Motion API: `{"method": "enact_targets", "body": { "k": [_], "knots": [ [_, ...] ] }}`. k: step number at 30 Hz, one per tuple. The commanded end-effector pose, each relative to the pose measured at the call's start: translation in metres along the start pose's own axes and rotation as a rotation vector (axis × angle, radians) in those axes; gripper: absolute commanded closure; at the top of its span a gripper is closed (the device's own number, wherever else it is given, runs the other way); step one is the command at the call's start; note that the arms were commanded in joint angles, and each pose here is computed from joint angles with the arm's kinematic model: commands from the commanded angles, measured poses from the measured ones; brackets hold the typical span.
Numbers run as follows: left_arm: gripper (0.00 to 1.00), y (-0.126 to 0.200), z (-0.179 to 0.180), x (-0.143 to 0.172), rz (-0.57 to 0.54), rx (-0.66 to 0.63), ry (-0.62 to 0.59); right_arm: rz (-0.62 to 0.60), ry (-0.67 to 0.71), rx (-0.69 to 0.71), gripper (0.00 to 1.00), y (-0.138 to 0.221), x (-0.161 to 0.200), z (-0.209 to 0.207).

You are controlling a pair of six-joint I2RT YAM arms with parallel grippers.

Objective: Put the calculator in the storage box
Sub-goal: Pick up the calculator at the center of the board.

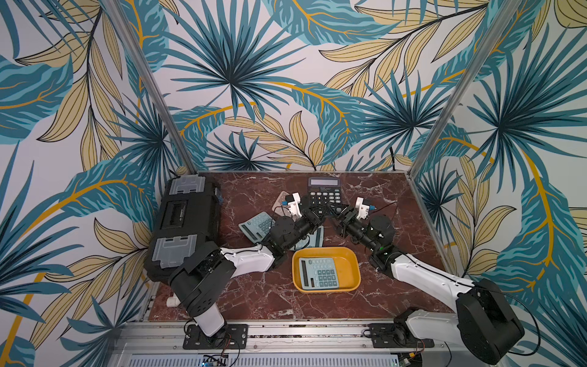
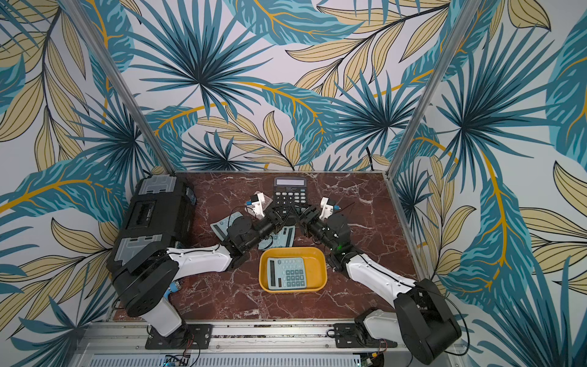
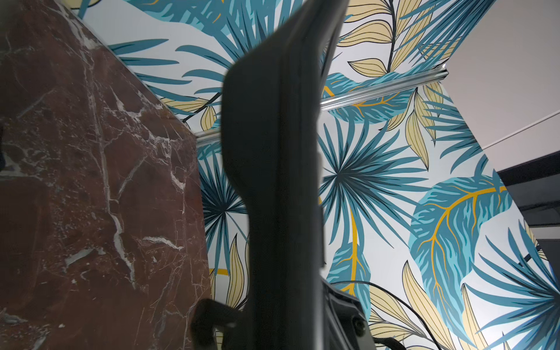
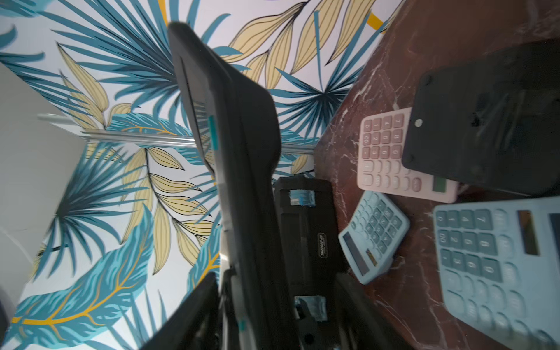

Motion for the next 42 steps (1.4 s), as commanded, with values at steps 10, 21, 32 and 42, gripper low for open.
{"method": "enact_targets", "body": {
  "k": [10, 21, 32, 42],
  "knots": [
    [0.88, 0.023, -0.018, -0.030, 0.330, -0.191, -0.199, 0.369, 0.650, 0.310, 0.01, 0.042, -0.004, 0.015],
    [0.88, 0.076, -0.029, -0.052, 0.635, -0.284, -0.216, 0.565, 0.782, 0.272, 0.01, 0.033, -0.012, 0.029],
    [0.88, 0.092, -0.020, -0.036, 0.773, -0.249, -0.154, 0.648, 0.718, 0.085, 0.20, 0.004, -0.034, 0.035],
    [0.93, 0.092, -0.008, -0.026, 0.820, -0.273, -0.137, 0.739, 0.740, 0.006, 0.32, -0.013, -0.032, 0.029]
  ]
}}
Point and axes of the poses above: each gripper's point midway between its finger pads, its own y axis back along the fingers, its own z axis along the line the jaws close on, x = y × z, the point moved 5 cm from there along y, back along the fingers, and after that the axes turned 11 degrees about y, right-handed, at the moved point
